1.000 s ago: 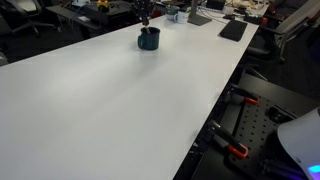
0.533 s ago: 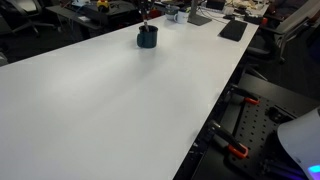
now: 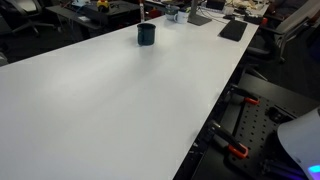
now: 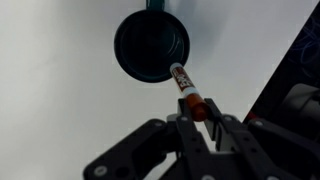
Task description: Remove the marker from the mug
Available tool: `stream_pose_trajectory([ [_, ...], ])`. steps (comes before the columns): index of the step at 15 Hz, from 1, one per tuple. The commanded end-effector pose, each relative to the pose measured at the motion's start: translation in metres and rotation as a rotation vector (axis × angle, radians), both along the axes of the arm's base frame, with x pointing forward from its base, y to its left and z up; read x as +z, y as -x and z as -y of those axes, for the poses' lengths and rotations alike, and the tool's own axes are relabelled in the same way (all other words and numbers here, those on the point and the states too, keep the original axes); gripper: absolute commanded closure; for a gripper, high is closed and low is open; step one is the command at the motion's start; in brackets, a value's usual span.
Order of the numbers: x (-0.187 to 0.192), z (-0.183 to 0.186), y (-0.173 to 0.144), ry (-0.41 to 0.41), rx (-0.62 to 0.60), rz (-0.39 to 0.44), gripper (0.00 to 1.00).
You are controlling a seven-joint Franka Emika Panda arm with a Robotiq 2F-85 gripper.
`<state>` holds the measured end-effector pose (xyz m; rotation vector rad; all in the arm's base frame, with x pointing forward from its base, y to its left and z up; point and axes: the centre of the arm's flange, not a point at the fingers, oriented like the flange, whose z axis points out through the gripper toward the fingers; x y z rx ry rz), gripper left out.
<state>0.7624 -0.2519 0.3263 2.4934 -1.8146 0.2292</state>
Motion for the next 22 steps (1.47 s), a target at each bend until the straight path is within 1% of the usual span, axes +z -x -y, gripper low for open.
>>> stream_pose_trajectory([
  [1,0.022,0.001,0.000,0.002,-0.038,0.065,0.95],
  [5,0.026,0.011,-0.002,0.024,-0.071,0.107,0.95],
  [11,0.019,0.043,0.000,0.031,-0.138,0.125,0.95],
  [14,0.007,0.064,0.004,0.024,-0.171,0.108,0.95],
  [17,-0.015,0.080,0.010,0.013,-0.192,0.075,0.95],
  [19,-0.036,0.084,0.014,0.002,-0.195,0.040,0.95],
  [22,-0.071,0.080,0.020,-0.023,-0.197,-0.010,0.95],
])
